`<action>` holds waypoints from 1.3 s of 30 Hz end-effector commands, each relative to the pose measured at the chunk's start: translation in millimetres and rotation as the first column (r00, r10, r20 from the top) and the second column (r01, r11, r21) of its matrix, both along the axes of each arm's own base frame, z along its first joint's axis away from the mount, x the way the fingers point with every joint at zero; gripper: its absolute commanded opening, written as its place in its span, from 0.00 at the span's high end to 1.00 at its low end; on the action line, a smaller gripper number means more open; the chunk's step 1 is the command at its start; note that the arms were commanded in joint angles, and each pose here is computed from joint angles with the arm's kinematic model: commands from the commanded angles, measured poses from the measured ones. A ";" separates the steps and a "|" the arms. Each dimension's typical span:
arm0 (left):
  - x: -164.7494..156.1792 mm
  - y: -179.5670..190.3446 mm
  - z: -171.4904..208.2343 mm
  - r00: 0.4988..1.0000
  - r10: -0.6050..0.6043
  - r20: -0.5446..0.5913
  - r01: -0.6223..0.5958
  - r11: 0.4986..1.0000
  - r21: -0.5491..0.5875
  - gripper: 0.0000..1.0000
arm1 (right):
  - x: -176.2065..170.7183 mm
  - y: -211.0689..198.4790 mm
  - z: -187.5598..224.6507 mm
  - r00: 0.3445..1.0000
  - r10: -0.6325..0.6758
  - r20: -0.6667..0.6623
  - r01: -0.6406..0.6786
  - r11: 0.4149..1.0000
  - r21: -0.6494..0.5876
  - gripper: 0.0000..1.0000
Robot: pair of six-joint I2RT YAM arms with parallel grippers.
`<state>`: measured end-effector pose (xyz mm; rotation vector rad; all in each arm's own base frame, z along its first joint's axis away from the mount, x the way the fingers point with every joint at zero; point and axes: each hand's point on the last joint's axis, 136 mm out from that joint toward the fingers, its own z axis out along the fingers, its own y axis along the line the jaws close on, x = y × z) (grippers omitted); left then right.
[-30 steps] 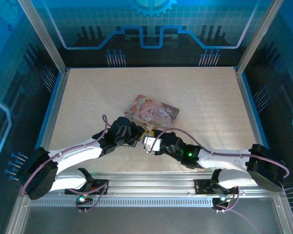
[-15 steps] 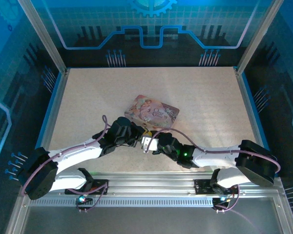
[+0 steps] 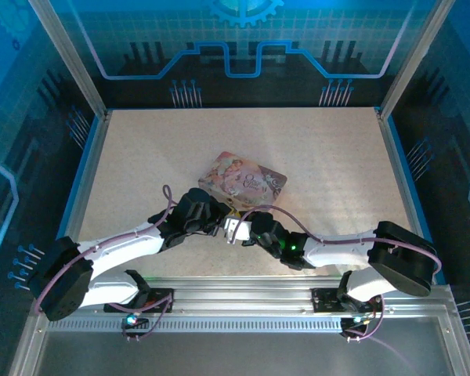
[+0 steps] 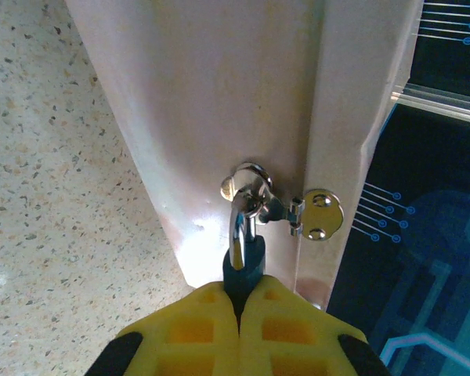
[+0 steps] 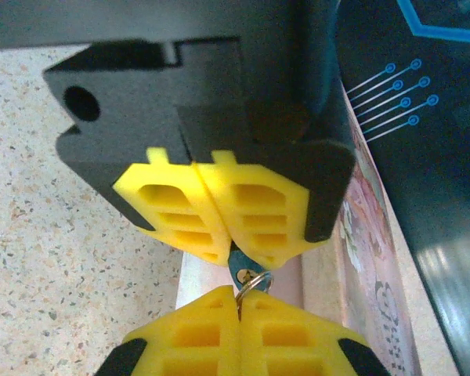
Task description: Unlock the padlock with the key
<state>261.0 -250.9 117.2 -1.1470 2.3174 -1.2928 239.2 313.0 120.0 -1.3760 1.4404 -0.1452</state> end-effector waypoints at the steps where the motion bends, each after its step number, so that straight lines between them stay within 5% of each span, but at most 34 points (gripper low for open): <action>1: 4.3 -13.0 32.9 0.997 -0.026 0.072 0.032 0.996 -0.086 1.00 | 4.7 6.6 12.8 1.000 -0.018 0.014 0.017 0.998 0.053 1.00; 15: 5.2 -16.2 32.1 0.998 -0.028 0.064 0.034 0.995 -0.096 1.00 | 4.5 5.7 11.2 0.999 -0.032 -0.012 0.033 0.996 0.081 1.00; 21: 5.3 -16.8 30.7 0.998 -0.027 0.058 0.033 0.994 -0.100 1.00 | 10.6 3.0 14.7 0.988 -0.102 -0.119 0.124 0.973 0.195 1.00; 28: 5.0 -16.3 29.3 0.998 -0.025 0.055 0.030 0.995 -0.099 1.00 | 17.8 7.7 20.5 0.929 -0.130 -0.347 0.263 0.890 0.372 1.00; 39: 4.7 -15.8 27.4 0.998 -0.022 0.053 0.028 0.995 -0.099 1.00 | 13.7 5.2 20.7 0.742 -0.033 -0.669 0.509 0.677 0.532 1.00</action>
